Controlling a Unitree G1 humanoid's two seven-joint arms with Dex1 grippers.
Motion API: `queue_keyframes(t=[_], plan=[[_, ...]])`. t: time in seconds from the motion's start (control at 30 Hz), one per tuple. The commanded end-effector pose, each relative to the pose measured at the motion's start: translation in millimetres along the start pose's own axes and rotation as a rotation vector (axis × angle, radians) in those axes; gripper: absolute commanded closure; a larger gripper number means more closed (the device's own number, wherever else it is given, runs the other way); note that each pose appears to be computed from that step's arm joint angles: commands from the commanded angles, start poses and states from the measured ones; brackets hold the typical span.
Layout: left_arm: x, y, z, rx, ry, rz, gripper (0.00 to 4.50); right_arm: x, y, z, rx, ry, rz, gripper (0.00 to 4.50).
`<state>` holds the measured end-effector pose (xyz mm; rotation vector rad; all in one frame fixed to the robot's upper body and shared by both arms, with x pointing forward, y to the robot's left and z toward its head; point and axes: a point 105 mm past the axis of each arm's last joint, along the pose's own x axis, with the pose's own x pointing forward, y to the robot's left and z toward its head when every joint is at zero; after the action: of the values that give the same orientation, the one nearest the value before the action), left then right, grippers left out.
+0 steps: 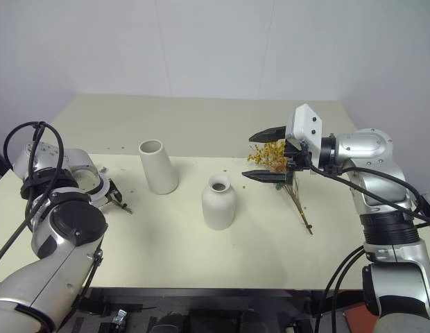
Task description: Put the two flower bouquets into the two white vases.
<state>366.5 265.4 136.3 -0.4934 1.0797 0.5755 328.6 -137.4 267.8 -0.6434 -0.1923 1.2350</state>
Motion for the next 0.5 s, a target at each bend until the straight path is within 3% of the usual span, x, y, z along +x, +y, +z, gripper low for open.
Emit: queue_keyframes(t=[0.03,0.2,0.4,0.5], plan=[[-4.8,-1.9,3.6,-0.009,-0.02,-0.009,3.08,-9.7,-3.8,13.1,-0.039,-0.014,-0.031,0.0],[-10.4,-3.1,6.6,0.002,-0.047,-0.022,4.46,-11.3,-2.0,12.6,-0.033,-0.012,-0.032,0.0],[-18.7,2.0,14.8,0.045,-0.135,-0.001,4.46,-12.3,-0.7,11.5,-0.024,-0.014,-0.031,0.0],[-29.1,0.8,27.4,0.127,-0.307,-0.019,4.46,-11.9,-0.2,11.3,-0.018,-0.019,-0.028,0.0]])
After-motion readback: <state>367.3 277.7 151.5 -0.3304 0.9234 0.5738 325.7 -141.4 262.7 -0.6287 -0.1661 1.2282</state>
